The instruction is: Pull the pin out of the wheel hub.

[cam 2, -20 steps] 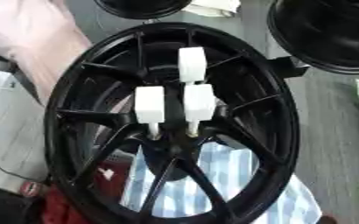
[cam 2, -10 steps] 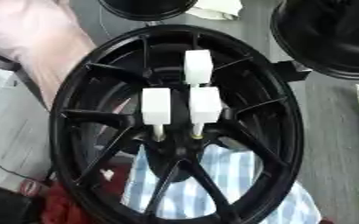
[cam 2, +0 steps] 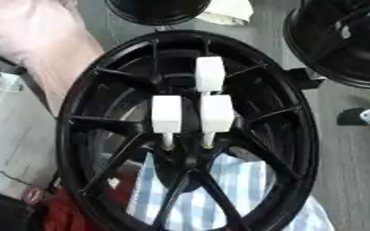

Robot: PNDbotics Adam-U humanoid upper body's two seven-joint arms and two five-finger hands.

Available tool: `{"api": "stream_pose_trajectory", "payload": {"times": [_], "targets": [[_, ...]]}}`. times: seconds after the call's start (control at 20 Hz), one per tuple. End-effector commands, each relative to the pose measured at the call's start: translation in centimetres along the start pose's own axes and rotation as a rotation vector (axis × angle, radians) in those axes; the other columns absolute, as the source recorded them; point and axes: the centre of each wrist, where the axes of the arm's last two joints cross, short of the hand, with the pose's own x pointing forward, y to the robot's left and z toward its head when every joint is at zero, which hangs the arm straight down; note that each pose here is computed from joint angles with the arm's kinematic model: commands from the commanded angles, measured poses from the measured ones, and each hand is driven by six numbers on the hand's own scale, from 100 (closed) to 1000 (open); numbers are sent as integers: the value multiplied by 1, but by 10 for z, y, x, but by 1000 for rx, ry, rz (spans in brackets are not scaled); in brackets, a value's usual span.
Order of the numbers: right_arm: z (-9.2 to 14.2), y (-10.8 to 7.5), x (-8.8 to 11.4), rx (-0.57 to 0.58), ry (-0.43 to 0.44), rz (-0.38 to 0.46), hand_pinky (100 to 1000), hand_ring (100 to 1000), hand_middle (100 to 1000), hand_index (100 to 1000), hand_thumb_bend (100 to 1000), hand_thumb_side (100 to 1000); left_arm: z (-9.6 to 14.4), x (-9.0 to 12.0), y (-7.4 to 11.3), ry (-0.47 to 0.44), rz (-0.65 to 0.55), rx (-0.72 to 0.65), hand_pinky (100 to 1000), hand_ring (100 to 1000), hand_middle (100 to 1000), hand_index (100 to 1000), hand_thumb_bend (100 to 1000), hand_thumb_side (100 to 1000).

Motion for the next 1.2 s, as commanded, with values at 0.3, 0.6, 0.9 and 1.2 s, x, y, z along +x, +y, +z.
{"api": "stream_pose_trajectory", "payload": {"times": [0.3,0.6,0.9,1.2], "targets": [[-36,-9,21,80,-44,-19,835,844,770,788,584,234,-2,5,5,-12,-27,-15,725,634,595,764,100,811],[-60,-12,30,130,-81,-66,839,842,771,789,586,234,0,3,5,-1,-29,-12,725,634,595,764,100,812],[-92,-14,39,148,-81,-123,842,841,774,796,594,233,2,1,6,10,-27,-11,726,634,596,763,100,814],[-120,-12,44,179,-27,-199,834,829,762,803,612,236,3,0,7,20,-29,-4,726,635,597,763,100,814]]}}
